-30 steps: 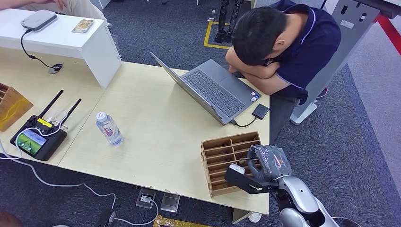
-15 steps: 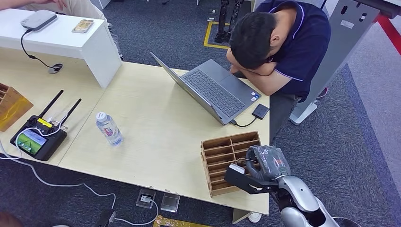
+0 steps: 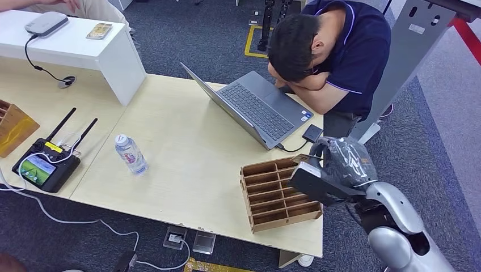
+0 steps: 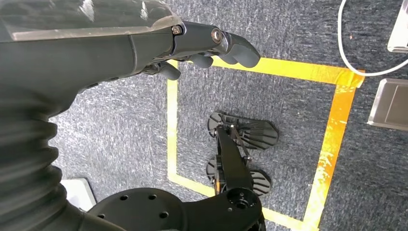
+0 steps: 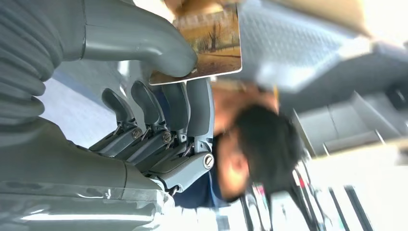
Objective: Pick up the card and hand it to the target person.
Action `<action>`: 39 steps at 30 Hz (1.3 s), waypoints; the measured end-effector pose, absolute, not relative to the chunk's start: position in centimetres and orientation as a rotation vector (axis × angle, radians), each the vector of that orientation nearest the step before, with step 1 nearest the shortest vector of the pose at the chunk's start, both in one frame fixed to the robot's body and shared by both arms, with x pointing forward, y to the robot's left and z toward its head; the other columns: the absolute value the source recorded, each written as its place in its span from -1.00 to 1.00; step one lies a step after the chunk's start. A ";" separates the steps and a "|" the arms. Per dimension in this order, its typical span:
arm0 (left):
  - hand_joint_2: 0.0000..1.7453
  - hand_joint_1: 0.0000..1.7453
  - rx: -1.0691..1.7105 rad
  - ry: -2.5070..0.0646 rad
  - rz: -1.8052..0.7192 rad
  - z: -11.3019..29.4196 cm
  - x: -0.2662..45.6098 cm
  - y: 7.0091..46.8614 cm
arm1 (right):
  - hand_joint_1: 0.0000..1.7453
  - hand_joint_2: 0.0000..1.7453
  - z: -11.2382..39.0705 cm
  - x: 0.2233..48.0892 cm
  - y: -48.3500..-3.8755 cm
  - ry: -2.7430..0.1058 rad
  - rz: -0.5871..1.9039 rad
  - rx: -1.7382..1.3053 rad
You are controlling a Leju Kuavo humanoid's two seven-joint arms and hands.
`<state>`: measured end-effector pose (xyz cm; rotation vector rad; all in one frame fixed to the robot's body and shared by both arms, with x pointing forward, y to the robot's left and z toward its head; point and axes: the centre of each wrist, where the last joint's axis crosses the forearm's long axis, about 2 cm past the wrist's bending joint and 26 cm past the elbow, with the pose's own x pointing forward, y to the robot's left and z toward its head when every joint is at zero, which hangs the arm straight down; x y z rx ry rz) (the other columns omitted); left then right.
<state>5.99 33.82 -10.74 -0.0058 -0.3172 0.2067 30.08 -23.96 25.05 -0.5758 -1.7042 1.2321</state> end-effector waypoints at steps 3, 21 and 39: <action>1.00 -1.00 -0.008 -0.318 0.207 -10.7 6.0 33.8 | 0.72 1.00 27.9 30.3 -24.3 -1.815 1.190 -0.603; 1.00 -1.00 -0.020 -0.327 0.201 -10.7 6.3 33.4 | 0.72 1.00 26.1 33.4 -22.7 -2.050 0.992 -1.052; 1.00 -1.00 -0.013 -0.310 0.210 -10.7 6.2 33.3 | 0.72 1.00 23.2 35.0 -22.6 -1.904 0.989 -1.096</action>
